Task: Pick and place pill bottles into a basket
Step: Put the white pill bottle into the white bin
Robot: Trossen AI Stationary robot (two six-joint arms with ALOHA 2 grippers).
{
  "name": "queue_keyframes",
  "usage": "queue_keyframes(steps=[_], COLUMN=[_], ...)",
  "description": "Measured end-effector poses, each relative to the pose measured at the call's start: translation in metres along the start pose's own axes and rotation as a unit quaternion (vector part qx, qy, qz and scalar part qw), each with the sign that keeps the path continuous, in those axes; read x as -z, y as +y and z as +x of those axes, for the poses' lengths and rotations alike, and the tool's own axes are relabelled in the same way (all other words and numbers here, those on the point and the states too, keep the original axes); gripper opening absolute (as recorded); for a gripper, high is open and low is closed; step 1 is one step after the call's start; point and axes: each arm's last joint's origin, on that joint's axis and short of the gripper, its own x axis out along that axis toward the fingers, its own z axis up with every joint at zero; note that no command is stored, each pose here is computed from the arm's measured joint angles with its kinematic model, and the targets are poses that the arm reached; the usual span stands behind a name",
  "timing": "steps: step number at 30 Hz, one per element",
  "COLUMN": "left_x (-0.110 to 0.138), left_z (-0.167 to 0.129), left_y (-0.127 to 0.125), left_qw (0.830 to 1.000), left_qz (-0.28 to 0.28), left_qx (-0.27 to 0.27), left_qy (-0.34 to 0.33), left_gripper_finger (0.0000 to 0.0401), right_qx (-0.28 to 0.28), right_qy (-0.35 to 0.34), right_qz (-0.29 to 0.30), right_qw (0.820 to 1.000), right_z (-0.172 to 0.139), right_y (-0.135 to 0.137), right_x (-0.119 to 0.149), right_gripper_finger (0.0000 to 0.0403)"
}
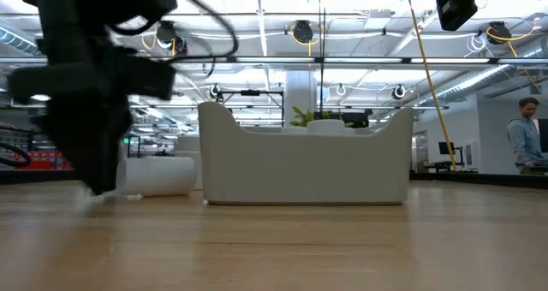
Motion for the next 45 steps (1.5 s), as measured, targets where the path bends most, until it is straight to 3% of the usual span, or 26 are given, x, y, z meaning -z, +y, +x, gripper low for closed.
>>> queue_keyframes(steps=[3, 10, 16, 24, 37, 45], left_x=[-0.009, -0.013, -0.013, -0.003, -0.014, -0.031], left_z=[-0.001, 0.0, 0.0, 0.0, 0.001, -0.018], left_y=[-0.001, 0.002, 0.003, -0.001, 0.013, 0.006], left_qw=[0.998, 0.995, 0.997, 0.999, 0.993, 0.986], left_qz=[-0.043, -0.095, -0.065, -0.025, -0.115, -0.148], left_qx=[0.011, 0.032, 0.033, 0.028, -0.007, 0.039], left_qy=[-0.04, -0.03, -0.025, 0.009, -0.025, -0.06], left_gripper_finger=[0.0252, 0.0279, 0.0293, 0.0281, 0.0273, 0.0273], right_qx=[0.0, 0.001, 0.001, 0.002, 0.003, 0.004], right_qy=[0.0, 0.0, 0.0, 0.005, 0.005, 0.009], right_qz=[0.0, -0.001, 0.003, -0.002, -0.001, -0.001], right_qw=[1.0, 1.0, 1.0, 1.0, 1.0, 1.0], right_z=[0.0, 0.0, 0.0, 0.0, 0.0, 0.0], right_y=[0.0, 0.0, 0.0, -0.001, -0.001, -0.001], right_x=[0.0, 0.0, 0.0, 0.001, 0.001, 0.002], right_gripper_finger=[0.0236, 0.0236, 0.0236, 0.0236, 0.0236, 0.0236])
